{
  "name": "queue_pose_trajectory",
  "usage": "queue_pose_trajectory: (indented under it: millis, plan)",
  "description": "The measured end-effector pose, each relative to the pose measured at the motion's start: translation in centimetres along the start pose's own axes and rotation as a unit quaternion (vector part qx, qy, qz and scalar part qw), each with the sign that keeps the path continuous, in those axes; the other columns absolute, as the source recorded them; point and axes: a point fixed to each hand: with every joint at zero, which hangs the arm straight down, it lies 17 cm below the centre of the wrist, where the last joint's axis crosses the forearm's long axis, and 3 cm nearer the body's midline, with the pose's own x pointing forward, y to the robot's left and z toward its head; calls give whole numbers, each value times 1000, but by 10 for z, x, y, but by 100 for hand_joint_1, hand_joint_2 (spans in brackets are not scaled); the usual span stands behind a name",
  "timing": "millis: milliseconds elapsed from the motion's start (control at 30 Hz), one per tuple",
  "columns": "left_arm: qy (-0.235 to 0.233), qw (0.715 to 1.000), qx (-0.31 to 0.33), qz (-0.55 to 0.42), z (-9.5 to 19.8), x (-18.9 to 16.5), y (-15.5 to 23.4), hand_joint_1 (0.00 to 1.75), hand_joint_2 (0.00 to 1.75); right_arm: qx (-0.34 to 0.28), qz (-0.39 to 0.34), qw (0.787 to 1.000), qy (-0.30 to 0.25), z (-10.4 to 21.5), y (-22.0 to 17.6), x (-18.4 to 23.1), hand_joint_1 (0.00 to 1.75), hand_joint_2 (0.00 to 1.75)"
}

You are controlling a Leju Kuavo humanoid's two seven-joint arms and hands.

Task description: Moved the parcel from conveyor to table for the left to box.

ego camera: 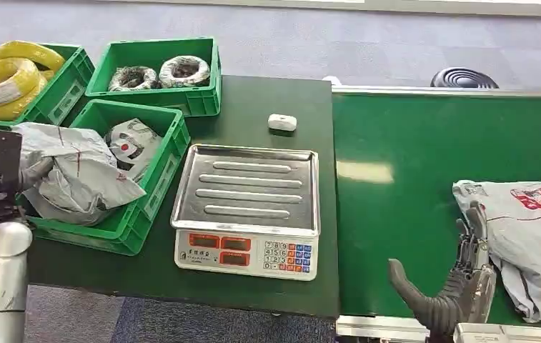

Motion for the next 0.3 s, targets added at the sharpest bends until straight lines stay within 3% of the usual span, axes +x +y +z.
queue_pose_trajectory:
  millis: [100,300]
  plan:
    - [-61,993,-12,100,33,40,18,0,175,-26,2,1000,8,10,-20,2,0,175]
    - [-171,959,-54,221,139,94,45,0,175,-37,4,999,23,21,-42,5,0,175]
